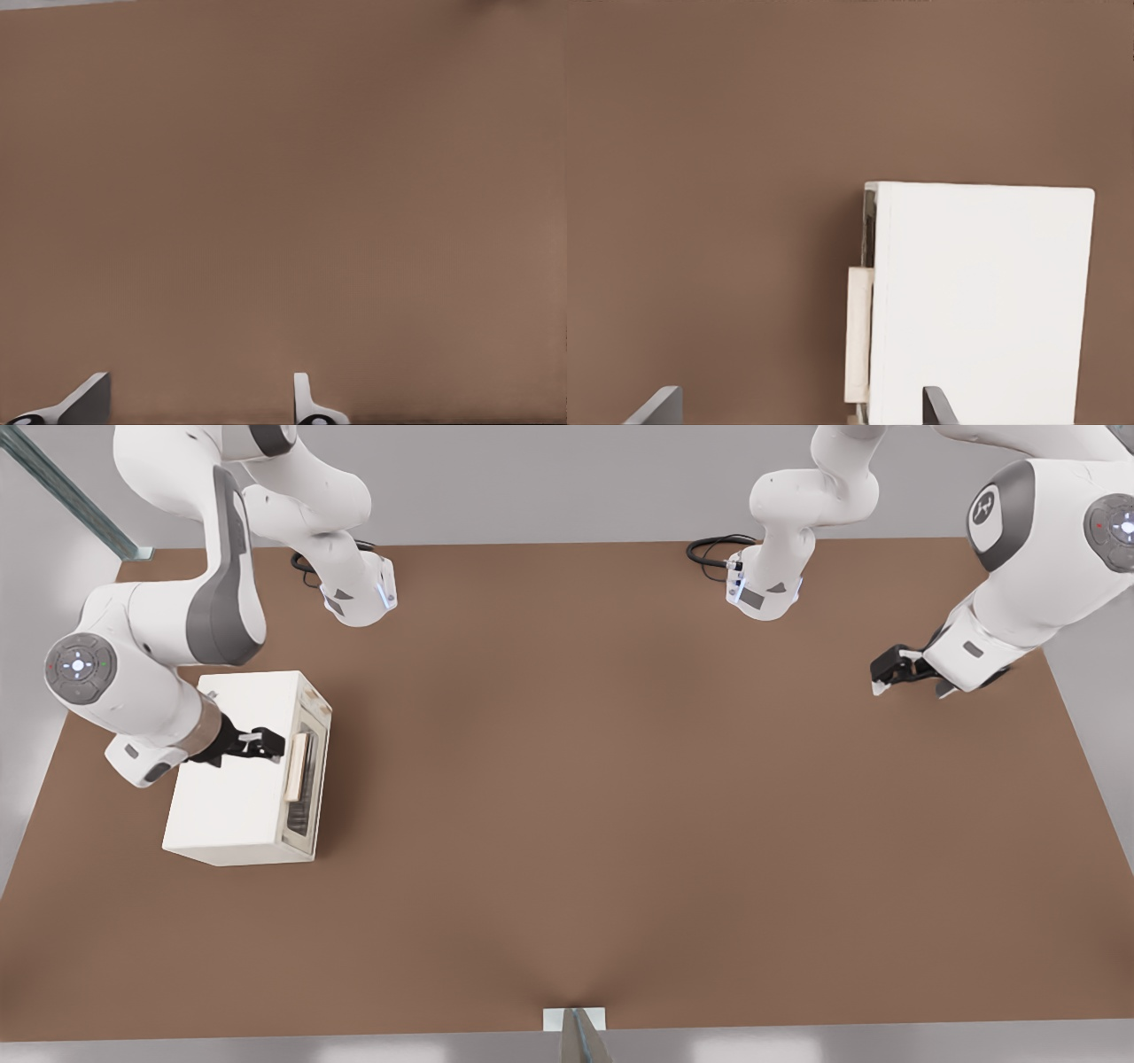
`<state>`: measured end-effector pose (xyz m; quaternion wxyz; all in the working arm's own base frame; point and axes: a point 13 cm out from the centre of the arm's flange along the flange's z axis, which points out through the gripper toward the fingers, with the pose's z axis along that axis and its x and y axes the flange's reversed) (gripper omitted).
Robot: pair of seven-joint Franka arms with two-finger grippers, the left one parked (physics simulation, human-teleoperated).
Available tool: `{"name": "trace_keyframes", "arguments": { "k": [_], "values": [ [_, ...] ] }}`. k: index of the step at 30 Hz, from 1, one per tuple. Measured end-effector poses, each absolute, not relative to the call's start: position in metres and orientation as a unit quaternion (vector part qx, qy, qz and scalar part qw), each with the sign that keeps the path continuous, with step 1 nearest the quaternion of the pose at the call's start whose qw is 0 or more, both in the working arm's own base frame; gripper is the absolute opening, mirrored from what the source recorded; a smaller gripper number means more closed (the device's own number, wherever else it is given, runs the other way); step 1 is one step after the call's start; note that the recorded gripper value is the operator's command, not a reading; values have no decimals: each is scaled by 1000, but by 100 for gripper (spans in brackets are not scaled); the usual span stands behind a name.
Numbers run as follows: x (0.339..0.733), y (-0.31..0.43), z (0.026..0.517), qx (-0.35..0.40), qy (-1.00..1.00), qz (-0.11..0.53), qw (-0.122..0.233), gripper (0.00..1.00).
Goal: Keep left arm still and open the oven door with right arm
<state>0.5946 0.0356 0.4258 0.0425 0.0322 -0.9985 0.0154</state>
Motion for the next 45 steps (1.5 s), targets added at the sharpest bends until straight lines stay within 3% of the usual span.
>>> {"name": "trace_keyframes", "arguments": {
  "k": [3, 4, 5, 8, 10, 13, 16, 19, 31, 35, 45],
  "values": [
    [595, 37, 411, 34, -998, 18, 57, 100],
    [595, 50, 388, 47, -995, 26, 81, 40],
    [594, 76, 367, 67, -992, 36, 105, 21],
    [592, 158, 329, 147, -968, 136, 154, 21],
    [580, 195, 299, 192, -930, 255, 181, 21],
    [583, 171, 294, 169, -877, 405, 194, 21],
    [550, 137, 299, 134, -844, 463, 234, 21],
    [517, 94, 279, 100, -823, 488, 274, 21],
    [556, 53, 260, 25, -845, 502, 183, 21],
    [561, 53, 249, 20, -847, 503, 170, 21],
    [546, 40, 227, 2, -847, 499, 182, 21]
  ]
}}
